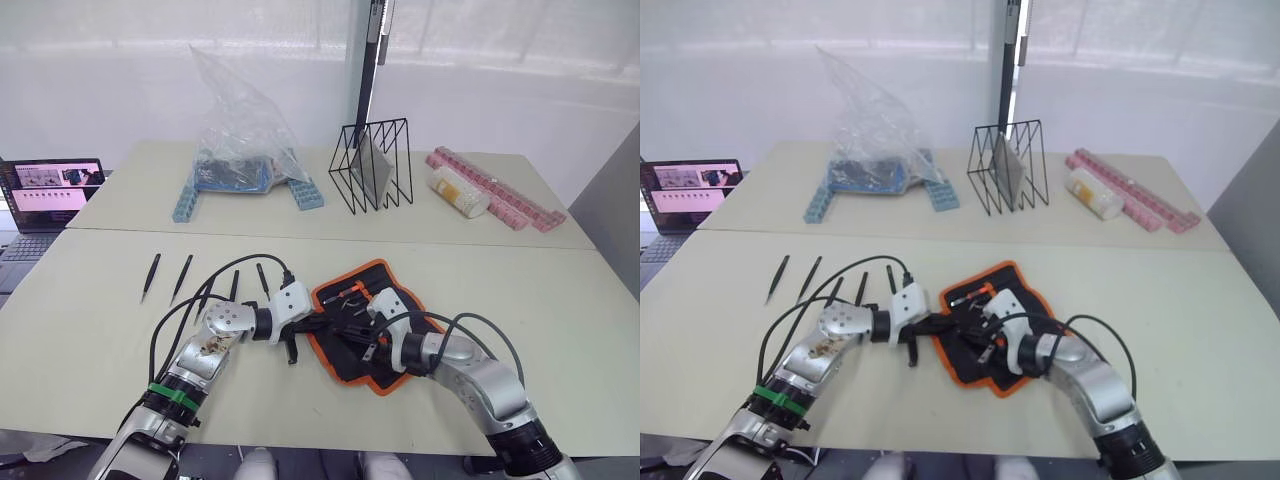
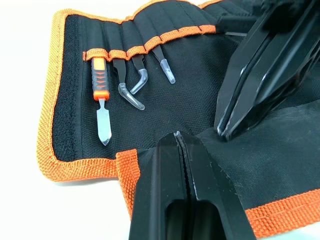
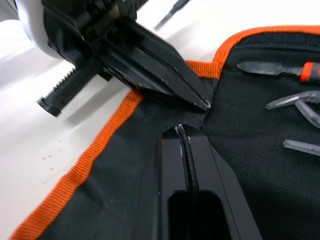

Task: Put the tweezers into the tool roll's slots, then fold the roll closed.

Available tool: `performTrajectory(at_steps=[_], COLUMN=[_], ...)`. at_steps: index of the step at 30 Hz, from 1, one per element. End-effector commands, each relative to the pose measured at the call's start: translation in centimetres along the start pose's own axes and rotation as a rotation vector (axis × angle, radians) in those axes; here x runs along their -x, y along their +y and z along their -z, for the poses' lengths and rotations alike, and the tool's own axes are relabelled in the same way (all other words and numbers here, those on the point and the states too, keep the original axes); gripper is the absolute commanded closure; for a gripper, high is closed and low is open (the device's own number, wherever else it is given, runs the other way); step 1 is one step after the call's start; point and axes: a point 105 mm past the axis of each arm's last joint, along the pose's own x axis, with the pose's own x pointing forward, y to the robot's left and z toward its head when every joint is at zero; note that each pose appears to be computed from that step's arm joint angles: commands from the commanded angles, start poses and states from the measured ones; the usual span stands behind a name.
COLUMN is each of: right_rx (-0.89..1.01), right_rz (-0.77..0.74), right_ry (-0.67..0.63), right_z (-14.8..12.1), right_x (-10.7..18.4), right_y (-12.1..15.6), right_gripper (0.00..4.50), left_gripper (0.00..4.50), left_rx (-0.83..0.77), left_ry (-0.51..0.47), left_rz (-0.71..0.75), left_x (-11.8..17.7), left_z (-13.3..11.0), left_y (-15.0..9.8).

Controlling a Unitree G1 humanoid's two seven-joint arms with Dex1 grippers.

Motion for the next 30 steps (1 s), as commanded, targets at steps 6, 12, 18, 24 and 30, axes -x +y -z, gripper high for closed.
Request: performTrajectory(at_steps=[6, 12, 18, 24, 30], right_rx=[0.003, -0.051, -0.07, -0.103, -0.09], right_rz=[-0.04, -0.058, -0.074, -0.081, -0.061], right_ry=[0.09, 0.137, 0.164, 0.187, 0.123], right_z=[1.7, 2.9, 3.5, 4.1, 3.1], right_x=[0.4, 1.9, 3.4, 4.6, 4.3], right_y=[0.7, 1.4, 2.3, 3.3, 3.1], right_gripper=[4.5, 4.5, 4.5, 4.5, 4.5], left_gripper=[4.48, 4.48, 4.48, 4.48, 4.48], left_rx=[0.042, 0.037, 0.031, 0.026, 0.018], left_ry=[0.115, 0.118, 0.119, 0.121, 0.123], left_rz=[0.005, 0.005, 0.008, 0.011, 0.006], left_x=[0.1, 0.1, 0.0, 0.1, 0.0], left_z=[3.0, 3.0, 3.0, 3.2, 3.1], left_y=[-0.7, -0.7, -0.7, -0.7, -0.5])
